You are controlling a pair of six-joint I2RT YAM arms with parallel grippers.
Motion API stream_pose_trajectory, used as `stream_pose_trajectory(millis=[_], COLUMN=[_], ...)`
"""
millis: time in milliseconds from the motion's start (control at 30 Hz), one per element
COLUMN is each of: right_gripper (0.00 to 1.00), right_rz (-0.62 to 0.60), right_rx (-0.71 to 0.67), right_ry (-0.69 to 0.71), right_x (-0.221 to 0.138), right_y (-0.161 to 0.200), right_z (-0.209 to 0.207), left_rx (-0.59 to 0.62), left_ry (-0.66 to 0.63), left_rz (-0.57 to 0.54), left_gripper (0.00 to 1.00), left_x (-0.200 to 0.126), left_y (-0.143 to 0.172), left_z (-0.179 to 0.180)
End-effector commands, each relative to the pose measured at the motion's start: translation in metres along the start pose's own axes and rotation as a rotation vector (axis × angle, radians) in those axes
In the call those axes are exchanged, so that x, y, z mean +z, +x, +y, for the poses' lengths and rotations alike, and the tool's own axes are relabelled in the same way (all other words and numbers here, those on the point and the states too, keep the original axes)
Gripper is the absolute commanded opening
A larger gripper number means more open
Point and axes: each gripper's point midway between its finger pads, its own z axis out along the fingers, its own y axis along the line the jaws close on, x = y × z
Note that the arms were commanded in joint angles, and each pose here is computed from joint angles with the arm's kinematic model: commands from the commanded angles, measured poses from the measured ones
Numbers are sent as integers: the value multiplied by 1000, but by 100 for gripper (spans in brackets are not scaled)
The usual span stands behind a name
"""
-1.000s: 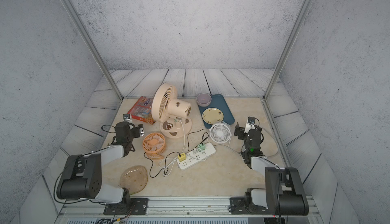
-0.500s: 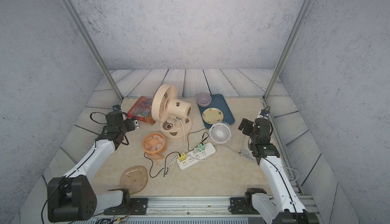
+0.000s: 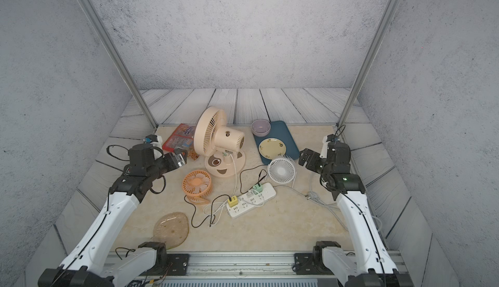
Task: Unplug the desk fan from the power strip
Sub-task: Remove the plug from the socket.
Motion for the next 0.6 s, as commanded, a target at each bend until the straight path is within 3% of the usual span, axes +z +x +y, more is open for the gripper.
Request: stream_pose_trajectory(millis=[0, 300, 567], right_gripper=[99, 99, 99], right_rz=[143, 348, 447], right_rx=[36, -76, -83], right_ry=[-39, -102, -91], right_x=[-4, -9, -7], right_y=[29, 71, 92], right_z=[13, 53, 56], left_rx=[51, 281, 647], left_ry=[65, 250, 513], left_rz=[87, 293, 451], left_gripper=[98, 94, 88], left_x=[-14, -32, -29], left_y=[29, 88, 128], left_z=[-29, -97, -134])
